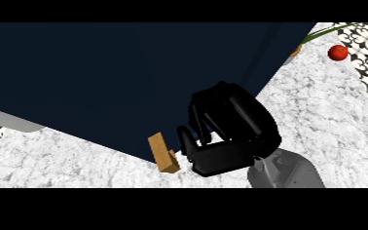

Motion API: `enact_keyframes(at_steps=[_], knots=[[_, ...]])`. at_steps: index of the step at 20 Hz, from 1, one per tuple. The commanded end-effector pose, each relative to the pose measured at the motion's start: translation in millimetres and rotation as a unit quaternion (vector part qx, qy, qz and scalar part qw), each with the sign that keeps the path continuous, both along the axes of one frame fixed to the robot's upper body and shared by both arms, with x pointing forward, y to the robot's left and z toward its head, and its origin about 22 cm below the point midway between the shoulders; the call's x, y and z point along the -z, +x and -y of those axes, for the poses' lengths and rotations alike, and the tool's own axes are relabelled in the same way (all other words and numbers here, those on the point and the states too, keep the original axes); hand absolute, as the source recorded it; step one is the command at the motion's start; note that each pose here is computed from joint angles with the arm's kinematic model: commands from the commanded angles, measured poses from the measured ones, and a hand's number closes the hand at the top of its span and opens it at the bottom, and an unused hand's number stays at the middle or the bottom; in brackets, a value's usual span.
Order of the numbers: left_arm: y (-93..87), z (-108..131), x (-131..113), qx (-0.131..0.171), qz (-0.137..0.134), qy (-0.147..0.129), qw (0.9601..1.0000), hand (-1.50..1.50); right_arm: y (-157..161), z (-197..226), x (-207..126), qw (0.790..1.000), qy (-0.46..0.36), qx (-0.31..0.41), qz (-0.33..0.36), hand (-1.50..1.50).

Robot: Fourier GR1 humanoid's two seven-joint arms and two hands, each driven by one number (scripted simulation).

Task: Pick up the bottled water, place it into the cabinet and close the cabinet

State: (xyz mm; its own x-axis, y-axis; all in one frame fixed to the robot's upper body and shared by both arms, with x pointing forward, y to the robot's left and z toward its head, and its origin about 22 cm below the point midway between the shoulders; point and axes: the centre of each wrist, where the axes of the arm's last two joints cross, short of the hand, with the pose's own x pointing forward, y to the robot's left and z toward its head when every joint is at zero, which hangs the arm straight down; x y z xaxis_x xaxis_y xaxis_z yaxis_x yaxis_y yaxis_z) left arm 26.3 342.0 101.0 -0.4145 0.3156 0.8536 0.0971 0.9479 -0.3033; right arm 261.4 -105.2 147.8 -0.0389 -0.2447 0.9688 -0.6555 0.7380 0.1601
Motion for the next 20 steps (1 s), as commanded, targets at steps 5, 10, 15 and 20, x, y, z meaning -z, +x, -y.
enact_keyframes(at_steps=[5, 10, 15, 20], knots=[[-33.3, -7.3, -10.7, -0.010, 0.012, -0.004, 0.9999, -1.50, 72.2, 6.6, -13.7, 1.000, -0.001, -0.006, -0.017, 1.50], [-21.2, -14.4, -19.7, -0.011, 0.007, -0.001, 0.9999, -1.50, 105.6, -0.3, -21.3, 0.999, -0.023, -0.025, -0.009, 1.50], [-35.7, -20.0, -13.7, -0.010, 0.003, -0.003, 0.9999, -1.50, 116.6, -10.1, -13.1, 0.999, -0.032, -0.035, -0.010, 1.50], [-32.0, -20.3, -10.0, -0.002, 0.000, -0.017, 0.9999, -1.50, 130.1, -6.7, -12.9, 0.998, -0.029, -0.055, -0.012, 1.50]])
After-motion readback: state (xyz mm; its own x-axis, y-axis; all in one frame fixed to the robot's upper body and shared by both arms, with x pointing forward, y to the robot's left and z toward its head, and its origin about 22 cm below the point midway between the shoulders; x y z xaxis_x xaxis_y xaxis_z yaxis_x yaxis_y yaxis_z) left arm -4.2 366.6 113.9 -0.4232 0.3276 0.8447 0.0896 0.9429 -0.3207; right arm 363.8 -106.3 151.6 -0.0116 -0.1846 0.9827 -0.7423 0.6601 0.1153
